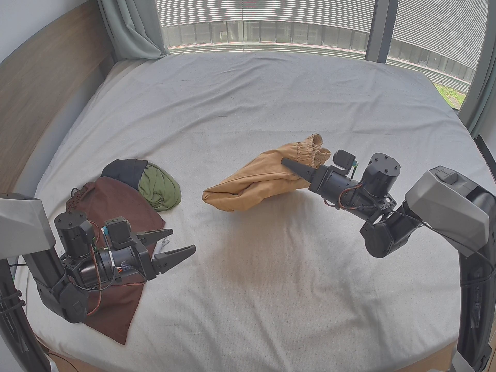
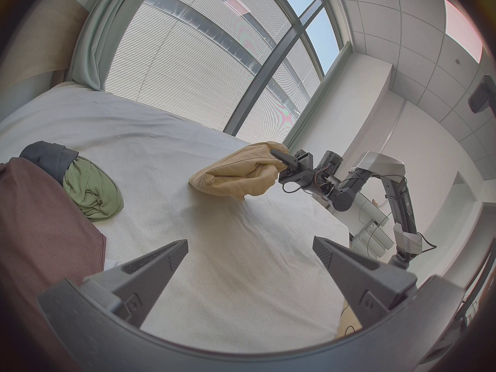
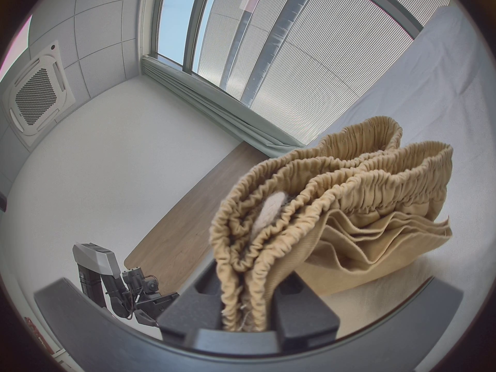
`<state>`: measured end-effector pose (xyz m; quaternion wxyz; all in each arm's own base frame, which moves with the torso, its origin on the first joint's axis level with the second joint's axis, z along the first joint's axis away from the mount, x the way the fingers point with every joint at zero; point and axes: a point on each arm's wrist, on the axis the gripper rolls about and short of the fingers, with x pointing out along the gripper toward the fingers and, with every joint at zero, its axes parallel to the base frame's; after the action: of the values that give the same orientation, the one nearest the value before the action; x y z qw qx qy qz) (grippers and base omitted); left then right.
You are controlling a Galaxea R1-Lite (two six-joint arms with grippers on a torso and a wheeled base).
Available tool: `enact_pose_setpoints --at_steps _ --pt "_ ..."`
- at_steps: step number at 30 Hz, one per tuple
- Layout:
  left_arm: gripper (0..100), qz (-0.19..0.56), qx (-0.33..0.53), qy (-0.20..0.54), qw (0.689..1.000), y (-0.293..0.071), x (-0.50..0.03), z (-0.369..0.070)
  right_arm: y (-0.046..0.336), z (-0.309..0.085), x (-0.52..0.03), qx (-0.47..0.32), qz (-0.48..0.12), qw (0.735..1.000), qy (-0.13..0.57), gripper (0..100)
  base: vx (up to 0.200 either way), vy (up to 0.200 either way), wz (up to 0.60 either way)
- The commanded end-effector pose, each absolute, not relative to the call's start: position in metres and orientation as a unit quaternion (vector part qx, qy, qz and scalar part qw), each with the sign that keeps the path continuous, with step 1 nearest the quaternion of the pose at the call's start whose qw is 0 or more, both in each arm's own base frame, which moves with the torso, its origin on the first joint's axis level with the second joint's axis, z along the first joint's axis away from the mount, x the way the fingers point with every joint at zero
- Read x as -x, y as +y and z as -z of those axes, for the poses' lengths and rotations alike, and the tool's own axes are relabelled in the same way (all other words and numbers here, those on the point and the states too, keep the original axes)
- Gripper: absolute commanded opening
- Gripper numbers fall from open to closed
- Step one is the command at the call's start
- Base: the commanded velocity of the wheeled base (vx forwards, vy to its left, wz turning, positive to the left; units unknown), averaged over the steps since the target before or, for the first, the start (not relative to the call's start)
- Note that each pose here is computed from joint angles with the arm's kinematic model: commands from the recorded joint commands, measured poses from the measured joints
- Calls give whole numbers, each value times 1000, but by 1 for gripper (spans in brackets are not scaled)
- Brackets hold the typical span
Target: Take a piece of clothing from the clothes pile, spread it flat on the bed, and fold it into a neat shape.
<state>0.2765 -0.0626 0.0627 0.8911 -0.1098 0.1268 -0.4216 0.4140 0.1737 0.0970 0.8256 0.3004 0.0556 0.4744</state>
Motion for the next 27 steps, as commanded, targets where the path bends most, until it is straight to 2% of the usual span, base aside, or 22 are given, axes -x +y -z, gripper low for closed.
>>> enact_pose_setpoints --at_steps 1,9,19,27 --pt "100 421 111 128 891 -62 -277 -62 172 -75 -424 -302 -467 828 67 0 0 0 0" --pt "100 421 111 128 891 -62 -277 -62 164 -77 -432 -296 -476 826 59 0 0 0 0" --pt "100 422 112 132 890 -63 -276 -60 158 -110 -450 -299 -489 820 5 0 0 0 0" --pt "100 422 112 133 890 -63 -277 -59 160 -133 -468 -307 -485 819 -7 0 0 0 0"
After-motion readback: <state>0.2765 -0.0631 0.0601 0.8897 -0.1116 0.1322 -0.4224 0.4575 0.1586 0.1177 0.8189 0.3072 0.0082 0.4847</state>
